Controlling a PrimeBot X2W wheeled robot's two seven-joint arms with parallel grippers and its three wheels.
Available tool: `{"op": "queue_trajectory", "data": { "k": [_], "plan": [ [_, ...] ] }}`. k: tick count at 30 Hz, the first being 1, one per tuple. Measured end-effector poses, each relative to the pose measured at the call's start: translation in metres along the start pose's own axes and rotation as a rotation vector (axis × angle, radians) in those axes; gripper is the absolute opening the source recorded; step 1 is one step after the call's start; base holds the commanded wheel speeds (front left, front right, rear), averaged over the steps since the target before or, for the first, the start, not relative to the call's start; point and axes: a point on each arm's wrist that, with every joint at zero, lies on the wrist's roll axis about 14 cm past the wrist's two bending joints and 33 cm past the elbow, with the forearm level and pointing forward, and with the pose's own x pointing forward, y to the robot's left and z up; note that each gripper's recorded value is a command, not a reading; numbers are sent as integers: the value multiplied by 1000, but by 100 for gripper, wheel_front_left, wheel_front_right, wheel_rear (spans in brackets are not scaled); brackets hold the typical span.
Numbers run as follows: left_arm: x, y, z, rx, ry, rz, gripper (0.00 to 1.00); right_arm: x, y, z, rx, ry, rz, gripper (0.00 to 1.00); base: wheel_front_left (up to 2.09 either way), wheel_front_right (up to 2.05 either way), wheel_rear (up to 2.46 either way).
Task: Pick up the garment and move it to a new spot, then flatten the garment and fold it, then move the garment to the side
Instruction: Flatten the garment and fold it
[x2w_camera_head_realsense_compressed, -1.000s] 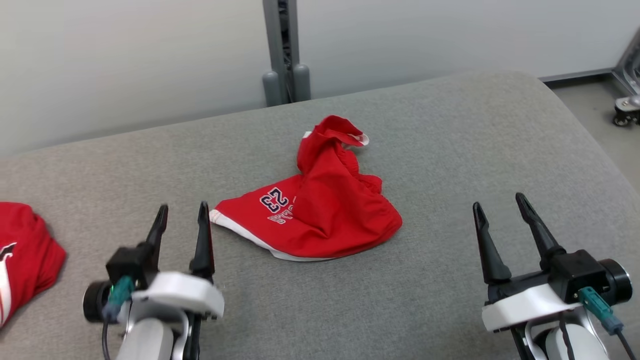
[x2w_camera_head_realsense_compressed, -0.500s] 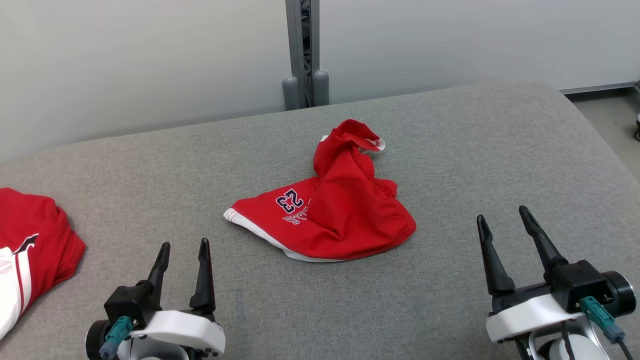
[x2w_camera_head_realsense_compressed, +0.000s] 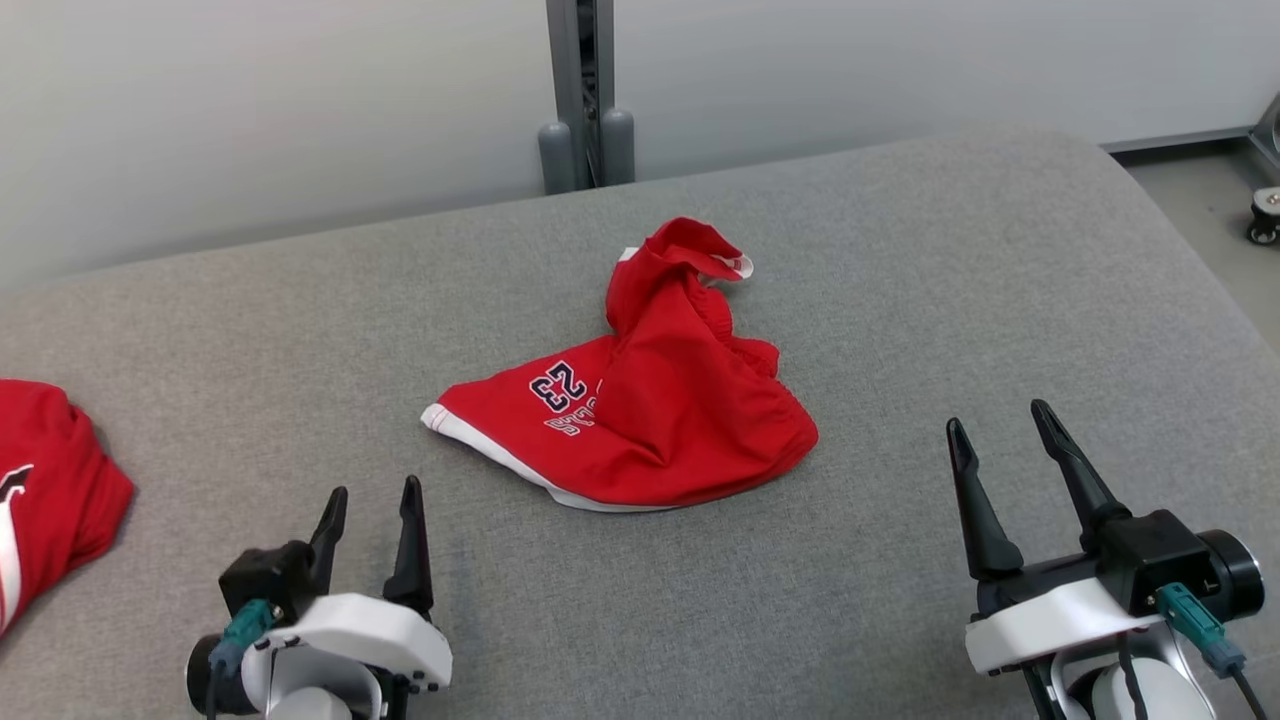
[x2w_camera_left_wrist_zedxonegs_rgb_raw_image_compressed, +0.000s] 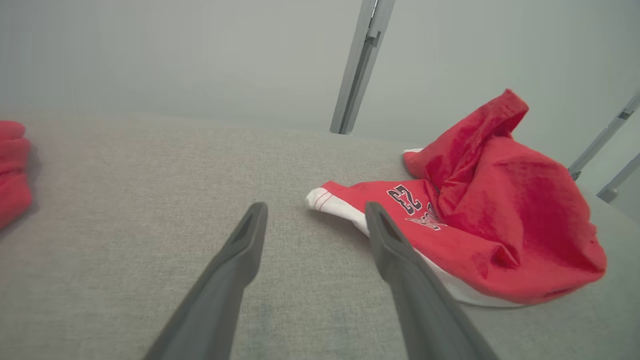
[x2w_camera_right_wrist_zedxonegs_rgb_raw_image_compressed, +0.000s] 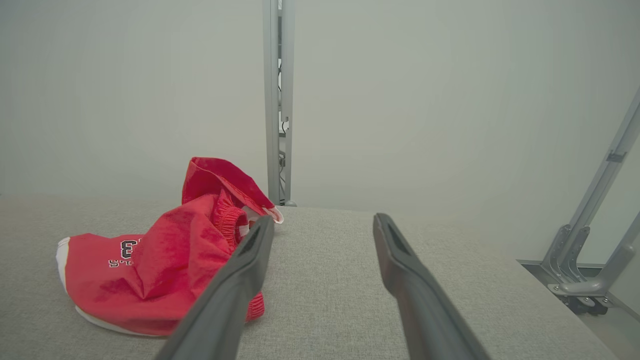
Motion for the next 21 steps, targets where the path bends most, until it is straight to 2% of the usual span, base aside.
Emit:
{"op": "queue_trajectory", "data": {
  "k": [5, 11, 21],
  "plan": [
    [21, 1, -29, -7, 110, 3, 100, 5, -2, -10, 6, 28, -9, 100, 0, 0, 0],
    [58, -4, -38, -54, 185, -11, 100, 11, -5, -19, 7, 57, -21, 100, 0, 0, 0],
    [89, -6, -54, -203, 299, 9, 100, 13, -12, -29, 3, 86, -42, 100, 0, 0, 0]
  ]
}}
